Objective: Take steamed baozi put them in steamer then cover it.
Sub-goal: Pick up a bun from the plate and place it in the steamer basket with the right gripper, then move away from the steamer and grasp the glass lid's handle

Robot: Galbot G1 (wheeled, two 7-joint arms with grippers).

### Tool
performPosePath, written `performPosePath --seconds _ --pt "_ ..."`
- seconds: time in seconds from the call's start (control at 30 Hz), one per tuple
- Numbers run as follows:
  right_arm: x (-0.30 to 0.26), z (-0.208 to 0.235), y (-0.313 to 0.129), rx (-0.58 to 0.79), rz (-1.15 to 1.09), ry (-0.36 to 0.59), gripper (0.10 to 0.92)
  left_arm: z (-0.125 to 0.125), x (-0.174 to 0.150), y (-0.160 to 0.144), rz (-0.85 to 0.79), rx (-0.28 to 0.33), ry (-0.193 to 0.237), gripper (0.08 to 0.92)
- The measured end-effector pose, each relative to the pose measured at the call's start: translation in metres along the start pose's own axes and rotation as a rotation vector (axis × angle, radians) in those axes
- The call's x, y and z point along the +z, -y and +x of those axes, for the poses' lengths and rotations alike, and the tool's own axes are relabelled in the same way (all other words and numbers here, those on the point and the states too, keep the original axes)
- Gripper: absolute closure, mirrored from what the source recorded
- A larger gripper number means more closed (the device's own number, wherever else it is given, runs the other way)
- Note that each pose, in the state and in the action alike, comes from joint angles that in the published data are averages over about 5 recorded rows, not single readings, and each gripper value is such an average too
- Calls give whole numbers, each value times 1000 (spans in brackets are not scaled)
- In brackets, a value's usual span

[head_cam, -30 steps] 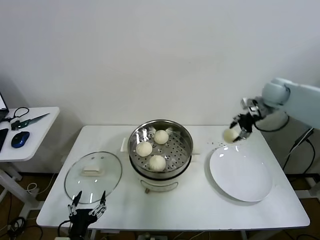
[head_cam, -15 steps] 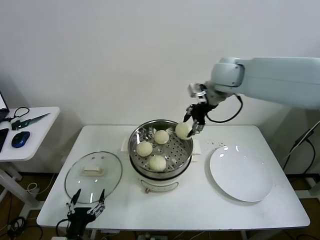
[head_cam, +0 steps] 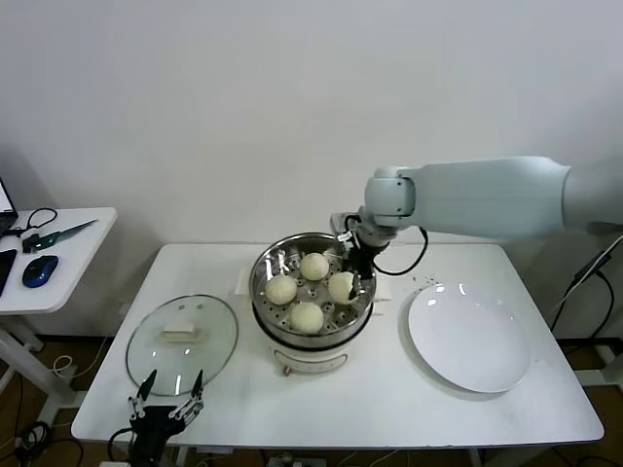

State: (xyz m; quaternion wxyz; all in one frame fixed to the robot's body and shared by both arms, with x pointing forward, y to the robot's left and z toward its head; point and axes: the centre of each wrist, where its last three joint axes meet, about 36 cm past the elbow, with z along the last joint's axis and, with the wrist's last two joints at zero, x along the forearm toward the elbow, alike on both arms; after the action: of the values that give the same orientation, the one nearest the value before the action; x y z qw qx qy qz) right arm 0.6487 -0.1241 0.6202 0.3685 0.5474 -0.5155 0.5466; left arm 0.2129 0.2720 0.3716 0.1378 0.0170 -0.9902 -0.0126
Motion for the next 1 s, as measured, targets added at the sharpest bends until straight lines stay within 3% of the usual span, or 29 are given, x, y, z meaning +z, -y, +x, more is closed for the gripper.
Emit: performPosePath --seconds 0.17,0.33,0.57,0.73,1.0 --pt "0 -15 3 4 0 -12 347 -1 -1 0 1 -2 -3 177" --pt "1 -16 5 11 2 -2 233 -2 -4 -1 3 -6 -9 177" --pt "14 13 12 27 -14 41 200 -4 -11 -2 19 -2 -10 177" --pt "35 48 13 116 -97 140 199 -7 -16 -3 22 6 -2 177" --pt "99 69 -12 416 -314 347 200 -16 -21 -6 -22 -2 9 177"
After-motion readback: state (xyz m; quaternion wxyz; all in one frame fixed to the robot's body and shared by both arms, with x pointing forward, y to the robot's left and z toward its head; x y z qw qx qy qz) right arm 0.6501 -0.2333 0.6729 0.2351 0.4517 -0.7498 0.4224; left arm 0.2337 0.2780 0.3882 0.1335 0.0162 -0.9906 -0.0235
